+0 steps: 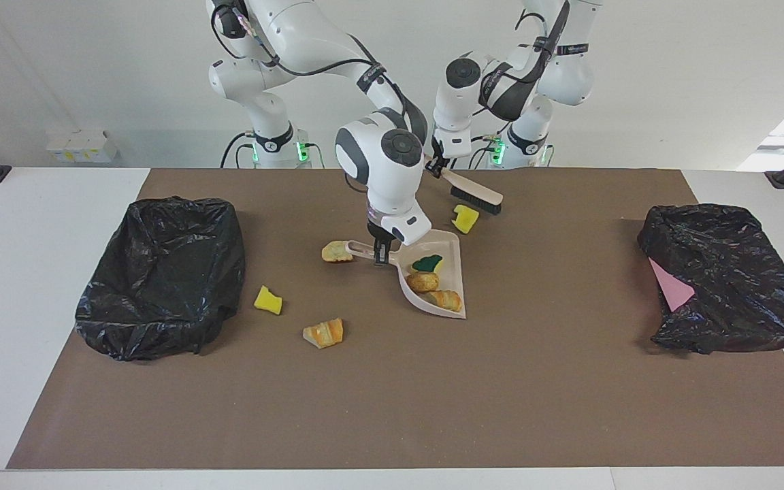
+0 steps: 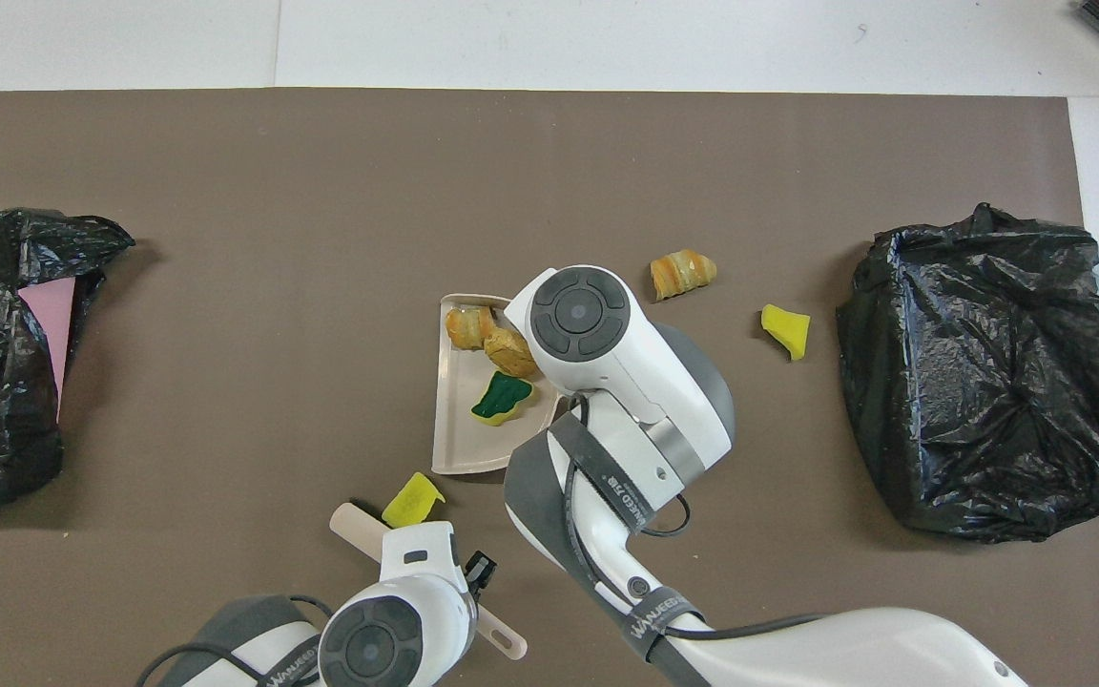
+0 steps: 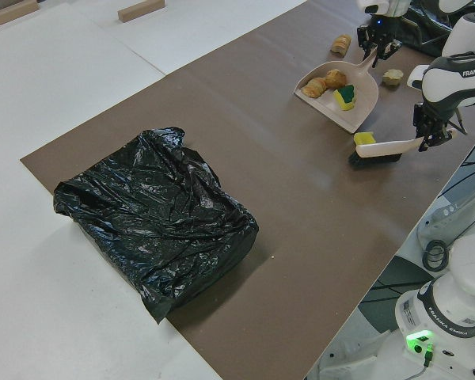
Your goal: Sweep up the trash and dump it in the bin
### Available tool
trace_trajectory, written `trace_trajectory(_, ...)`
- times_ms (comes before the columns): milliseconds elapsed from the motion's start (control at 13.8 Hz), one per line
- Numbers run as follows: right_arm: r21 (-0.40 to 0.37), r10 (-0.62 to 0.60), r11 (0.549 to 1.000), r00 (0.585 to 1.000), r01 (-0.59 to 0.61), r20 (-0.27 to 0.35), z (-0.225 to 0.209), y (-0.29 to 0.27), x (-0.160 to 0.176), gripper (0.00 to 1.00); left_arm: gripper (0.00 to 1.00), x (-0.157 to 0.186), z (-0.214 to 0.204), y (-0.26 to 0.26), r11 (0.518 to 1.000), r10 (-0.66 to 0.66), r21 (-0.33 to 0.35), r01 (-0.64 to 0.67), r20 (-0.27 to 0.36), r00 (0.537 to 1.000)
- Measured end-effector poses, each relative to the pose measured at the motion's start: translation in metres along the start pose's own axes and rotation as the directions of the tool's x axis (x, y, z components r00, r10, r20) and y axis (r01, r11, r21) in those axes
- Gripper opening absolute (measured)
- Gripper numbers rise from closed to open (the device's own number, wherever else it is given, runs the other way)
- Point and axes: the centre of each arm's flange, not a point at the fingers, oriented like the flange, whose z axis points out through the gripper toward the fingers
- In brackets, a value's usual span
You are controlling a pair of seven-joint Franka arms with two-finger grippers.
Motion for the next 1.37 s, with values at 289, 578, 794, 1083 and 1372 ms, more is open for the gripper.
trace_trajectory(289,0.000,-0.036,0.999,0.999,0.036,0.002,0.001,0.002,-0.002,0.32,0.26,0.072,-0.014,0.031,0.999,0.030,-0.044,-0.030,-0.007,1.000)
trace_trajectory(578,-0.001,-0.044,0.999,0.999,0.044,0.007,0.002,0.002,-0.003,0.32,0.26,0.091,-0.018,0.056,0.958,0.280,-0.049,-0.283,-0.057,0.958)
trace_trajectory(794,-0.001,-0.044,0.999,0.999,0.044,0.008,0.002,0.002,-0.004,0.32,0.26,0.069,-0.015,0.060,0.840,0.538,-0.031,-0.541,-0.072,0.840)
trace_trajectory(1083,-0.001,-0.044,0.999,0.999,0.044,0.008,0.002,0.002,-0.004,0.32,0.26,0.046,-0.014,0.061,0.654,0.754,-0.007,-0.756,-0.078,0.653)
trace_trajectory(1372,-0.002,-0.044,0.999,0.999,0.044,0.009,0.002,0.002,-0.004,0.32,0.26,0.049,-0.012,0.058,0.612,0.790,0.011,-0.791,-0.057,0.610)
